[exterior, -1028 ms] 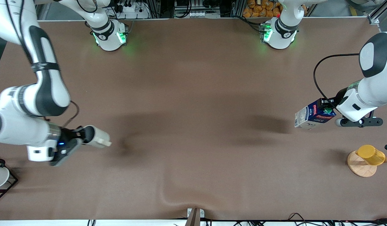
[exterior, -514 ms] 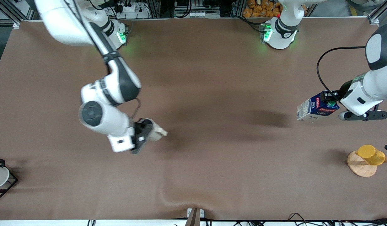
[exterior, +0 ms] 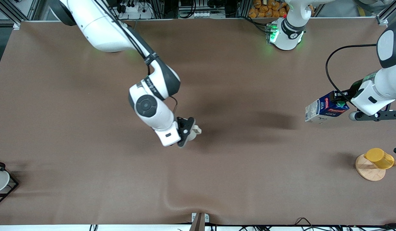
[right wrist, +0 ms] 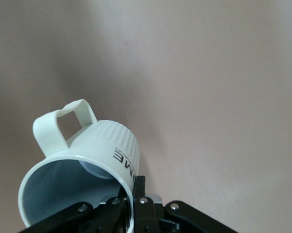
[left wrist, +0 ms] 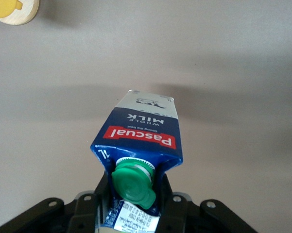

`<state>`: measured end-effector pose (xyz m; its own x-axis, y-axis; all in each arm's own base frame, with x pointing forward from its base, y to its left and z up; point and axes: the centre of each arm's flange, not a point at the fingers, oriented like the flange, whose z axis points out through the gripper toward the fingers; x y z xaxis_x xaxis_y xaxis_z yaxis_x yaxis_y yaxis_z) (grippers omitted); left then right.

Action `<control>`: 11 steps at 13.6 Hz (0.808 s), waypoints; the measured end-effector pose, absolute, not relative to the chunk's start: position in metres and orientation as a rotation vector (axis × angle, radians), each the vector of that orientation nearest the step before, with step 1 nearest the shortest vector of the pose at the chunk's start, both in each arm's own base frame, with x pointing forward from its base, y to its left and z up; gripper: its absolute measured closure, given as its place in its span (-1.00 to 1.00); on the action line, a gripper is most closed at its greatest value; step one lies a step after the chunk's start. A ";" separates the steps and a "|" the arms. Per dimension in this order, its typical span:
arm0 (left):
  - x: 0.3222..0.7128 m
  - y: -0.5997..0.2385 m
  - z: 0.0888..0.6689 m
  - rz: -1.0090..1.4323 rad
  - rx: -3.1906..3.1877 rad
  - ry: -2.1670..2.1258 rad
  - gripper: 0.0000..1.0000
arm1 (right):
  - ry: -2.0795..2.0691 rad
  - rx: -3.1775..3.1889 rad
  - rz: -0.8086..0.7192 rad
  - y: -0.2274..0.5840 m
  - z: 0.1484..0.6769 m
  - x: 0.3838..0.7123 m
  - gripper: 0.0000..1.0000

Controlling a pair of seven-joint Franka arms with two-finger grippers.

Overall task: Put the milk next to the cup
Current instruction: 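Carry the mug to table center with the right gripper while the left lifts milk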

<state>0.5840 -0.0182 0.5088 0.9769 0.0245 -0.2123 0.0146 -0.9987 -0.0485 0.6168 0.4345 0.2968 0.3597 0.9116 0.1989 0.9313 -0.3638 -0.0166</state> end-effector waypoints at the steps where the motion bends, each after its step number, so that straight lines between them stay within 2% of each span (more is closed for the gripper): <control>1: 0.584 -0.018 0.509 0.331 -3.077 -0.031 0.15 | -1.733 -2.474 -0.267 0.451 0.292 0.609 0.91; 5: 0.583 -0.018 0.509 0.338 -3.076 -0.032 0.15 | -1.827 -2.434 -0.363 0.484 0.267 0.592 0.91; 9: 0.583 -0.017 0.509 0.345 -3.075 -0.033 0.15 | -1.841 -2.434 -0.390 0.485 0.252 0.594 0.91; 11: 0.583 -0.017 0.509 0.346 -3.075 -0.033 0.16 | -1.840 -2.433 -0.400 0.485 0.254 0.594 0.83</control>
<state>0.5827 -0.0175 0.5086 0.9748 0.0262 -0.2216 0.0156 -0.9987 -0.0494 0.5943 0.4849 0.2535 0.2518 0.9364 0.2443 0.9533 -0.2835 0.1042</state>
